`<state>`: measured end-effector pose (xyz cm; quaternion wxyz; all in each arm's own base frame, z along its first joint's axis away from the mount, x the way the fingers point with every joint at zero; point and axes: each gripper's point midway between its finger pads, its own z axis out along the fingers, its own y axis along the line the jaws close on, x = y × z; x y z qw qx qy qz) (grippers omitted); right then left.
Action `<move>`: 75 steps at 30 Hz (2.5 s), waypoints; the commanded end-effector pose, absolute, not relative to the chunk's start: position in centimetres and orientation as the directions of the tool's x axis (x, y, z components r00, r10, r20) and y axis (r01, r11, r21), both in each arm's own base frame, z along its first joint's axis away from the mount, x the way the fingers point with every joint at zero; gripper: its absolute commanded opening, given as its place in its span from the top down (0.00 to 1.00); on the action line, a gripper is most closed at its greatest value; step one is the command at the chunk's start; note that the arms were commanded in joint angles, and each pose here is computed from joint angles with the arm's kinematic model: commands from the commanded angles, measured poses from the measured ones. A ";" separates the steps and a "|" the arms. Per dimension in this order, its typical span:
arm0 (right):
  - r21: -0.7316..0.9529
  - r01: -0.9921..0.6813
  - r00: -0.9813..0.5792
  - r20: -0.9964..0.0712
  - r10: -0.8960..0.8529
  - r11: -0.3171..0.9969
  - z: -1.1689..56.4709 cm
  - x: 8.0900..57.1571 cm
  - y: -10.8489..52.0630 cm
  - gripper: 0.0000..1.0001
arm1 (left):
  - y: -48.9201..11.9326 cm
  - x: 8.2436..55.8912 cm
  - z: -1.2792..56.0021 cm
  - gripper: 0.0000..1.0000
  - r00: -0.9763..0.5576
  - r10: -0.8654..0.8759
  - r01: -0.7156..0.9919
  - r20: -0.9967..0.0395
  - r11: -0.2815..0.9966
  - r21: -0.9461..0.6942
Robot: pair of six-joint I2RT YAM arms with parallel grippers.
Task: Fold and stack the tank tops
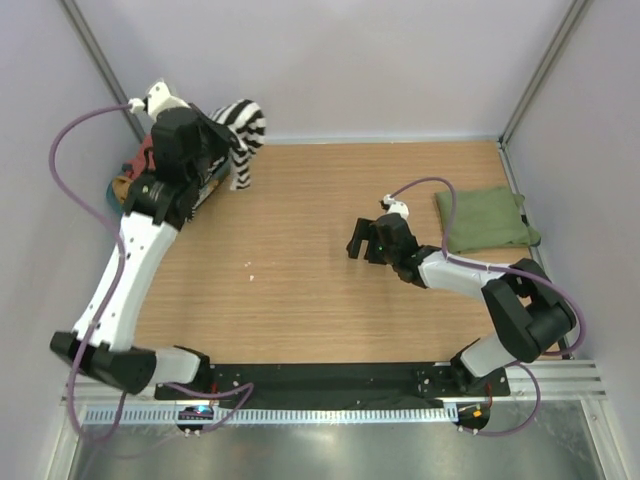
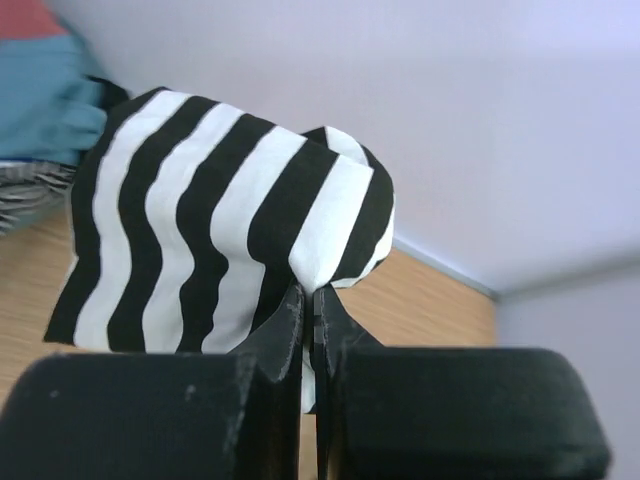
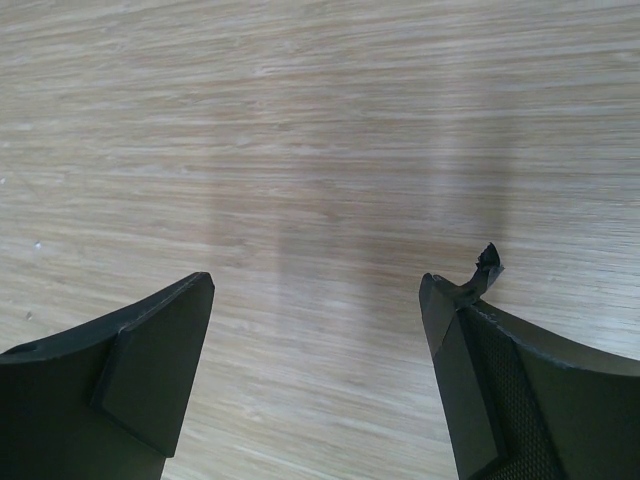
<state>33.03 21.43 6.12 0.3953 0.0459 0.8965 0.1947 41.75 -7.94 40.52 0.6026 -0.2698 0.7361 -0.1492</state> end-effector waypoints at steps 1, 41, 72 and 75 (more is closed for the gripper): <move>0.340 -0.013 -0.605 -0.752 0.263 0.940 7.6 34.3 19.9 0.08 | -14.3 38.8 41.6 1.00 -0.217 -0.630 0.001 -0.746 0.764 -0.645; 0.325 -0.001 -0.479 -0.830 0.285 0.946 9.6 34.0 17.5 0.33 | -24.9 38.7 6.8 0.41 -0.850 -0.015 0.047 -0.526 0.993 -0.104; 0.338 0.050 -0.401 -0.855 0.329 0.940 11.3 33.7 15.7 0.35 | -17.2 27.9 45.6 1.00 -0.340 -0.375 0.207 -0.862 0.865 -0.458; 0.343 0.002 -0.422 -0.851 0.312 0.939 11.2 33.7 16.6 0.32 | -14.6 26.5 47.4 0.98 -0.257 -0.422 0.175 -0.869 0.864 -0.472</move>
